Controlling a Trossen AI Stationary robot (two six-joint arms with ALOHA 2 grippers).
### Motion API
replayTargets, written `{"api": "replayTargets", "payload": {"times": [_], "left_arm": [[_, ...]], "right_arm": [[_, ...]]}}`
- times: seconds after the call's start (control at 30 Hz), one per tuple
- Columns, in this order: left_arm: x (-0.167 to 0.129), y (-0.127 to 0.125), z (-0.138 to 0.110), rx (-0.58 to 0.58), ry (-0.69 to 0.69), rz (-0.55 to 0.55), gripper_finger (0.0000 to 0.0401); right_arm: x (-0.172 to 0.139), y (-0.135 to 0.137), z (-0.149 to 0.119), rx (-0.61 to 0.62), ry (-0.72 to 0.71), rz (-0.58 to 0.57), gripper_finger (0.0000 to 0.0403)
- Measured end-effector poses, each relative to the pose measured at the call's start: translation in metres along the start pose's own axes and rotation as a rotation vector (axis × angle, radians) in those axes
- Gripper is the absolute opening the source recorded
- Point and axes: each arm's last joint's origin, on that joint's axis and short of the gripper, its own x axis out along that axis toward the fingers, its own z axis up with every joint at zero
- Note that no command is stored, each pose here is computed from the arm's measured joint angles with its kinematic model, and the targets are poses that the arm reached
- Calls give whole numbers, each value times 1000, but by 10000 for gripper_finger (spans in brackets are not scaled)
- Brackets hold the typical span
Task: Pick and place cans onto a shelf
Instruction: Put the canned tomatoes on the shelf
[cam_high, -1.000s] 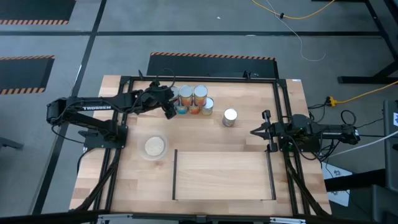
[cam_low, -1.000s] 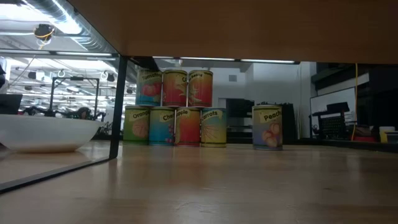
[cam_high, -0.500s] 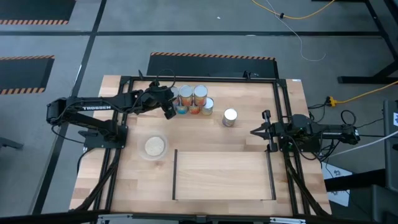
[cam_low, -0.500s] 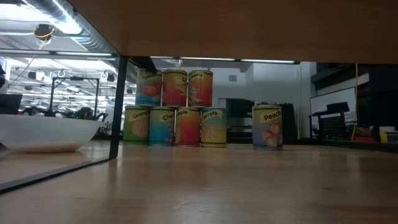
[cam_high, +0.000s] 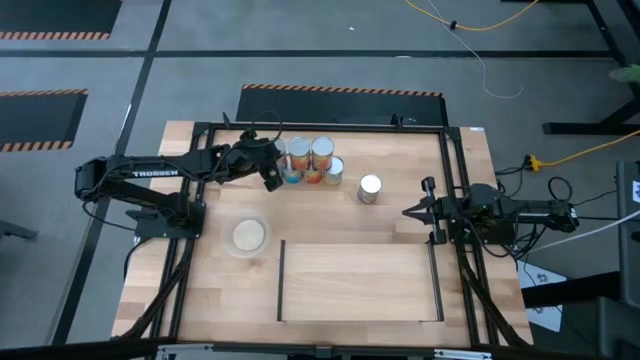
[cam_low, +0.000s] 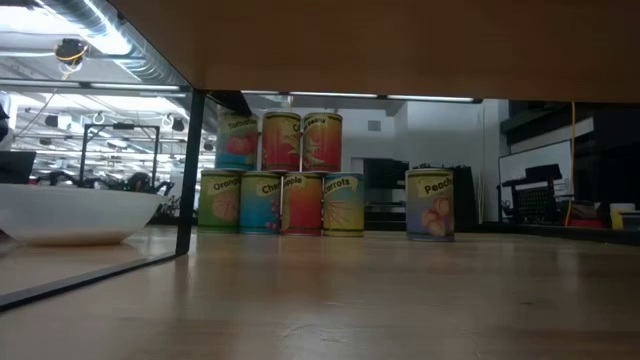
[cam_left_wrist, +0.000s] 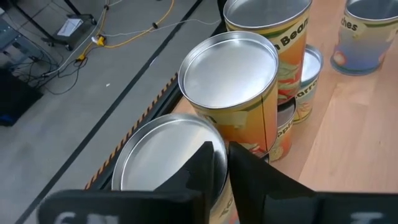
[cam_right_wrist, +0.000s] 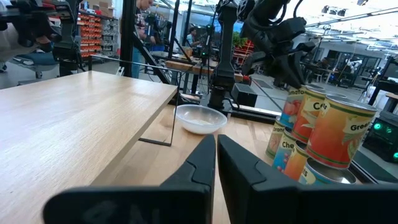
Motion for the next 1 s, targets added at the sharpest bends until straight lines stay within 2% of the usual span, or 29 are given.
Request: {"api": "replayTargets", "payload": {"times": [0.23,1.0], "left_arm": [[0,0,0,0,0,0,5],[-1,1,1,5,-7,31,2]], "right_arm": [[0,0,0,0,0,0,23],[0,0,0,0,0,0,23]]}}
